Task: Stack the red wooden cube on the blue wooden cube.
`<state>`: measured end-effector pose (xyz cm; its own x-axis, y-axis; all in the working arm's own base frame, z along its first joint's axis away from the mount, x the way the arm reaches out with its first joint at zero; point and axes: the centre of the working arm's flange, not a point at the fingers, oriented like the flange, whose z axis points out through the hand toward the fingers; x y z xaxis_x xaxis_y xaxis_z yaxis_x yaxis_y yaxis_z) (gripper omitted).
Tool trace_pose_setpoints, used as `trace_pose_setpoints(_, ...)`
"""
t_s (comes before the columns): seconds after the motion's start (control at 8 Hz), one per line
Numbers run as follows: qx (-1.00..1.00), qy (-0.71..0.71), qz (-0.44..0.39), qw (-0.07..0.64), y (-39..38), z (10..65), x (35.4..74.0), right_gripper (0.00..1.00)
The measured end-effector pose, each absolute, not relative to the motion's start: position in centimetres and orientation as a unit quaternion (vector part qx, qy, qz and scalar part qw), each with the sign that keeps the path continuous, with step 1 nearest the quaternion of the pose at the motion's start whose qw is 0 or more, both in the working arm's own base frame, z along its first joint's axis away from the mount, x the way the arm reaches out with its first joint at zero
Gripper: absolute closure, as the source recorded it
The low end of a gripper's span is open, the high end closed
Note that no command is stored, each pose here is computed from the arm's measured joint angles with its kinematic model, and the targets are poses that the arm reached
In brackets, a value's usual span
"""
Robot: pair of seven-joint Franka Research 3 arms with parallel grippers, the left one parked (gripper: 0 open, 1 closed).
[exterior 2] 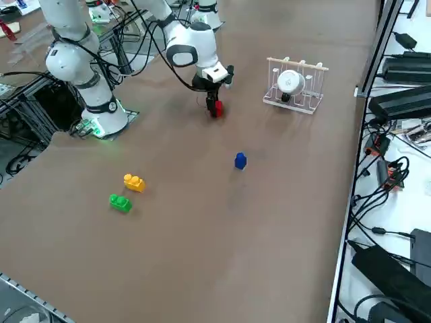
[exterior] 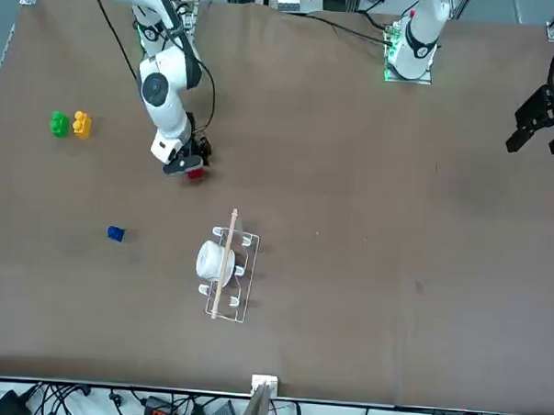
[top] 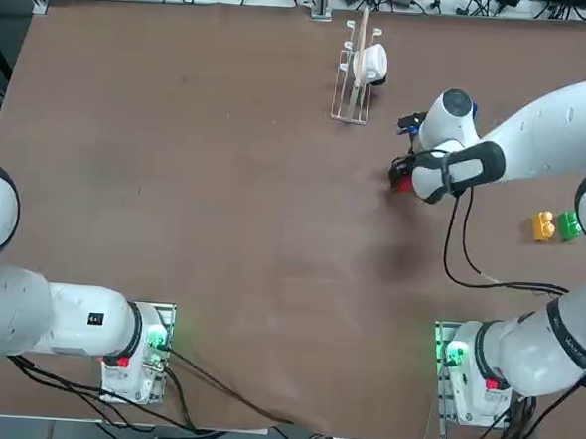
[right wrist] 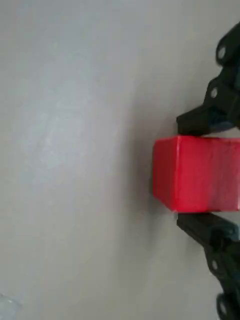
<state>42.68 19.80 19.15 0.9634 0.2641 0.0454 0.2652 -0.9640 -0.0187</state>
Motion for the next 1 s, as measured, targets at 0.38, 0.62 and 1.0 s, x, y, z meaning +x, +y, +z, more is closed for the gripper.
trace_pose_setpoints(0.38,-0.992,-0.122,-0.039,0.016,19.2,20.2,44.4,0.29)
trace_pose_setpoints(0.62,-0.992,-0.104,-0.067,0.020,17.6,22.4,46.7,0.29)
trace_pose_setpoints(1.0,-0.991,-0.086,-0.105,0.007,9.5,27.9,51.5,0.29)
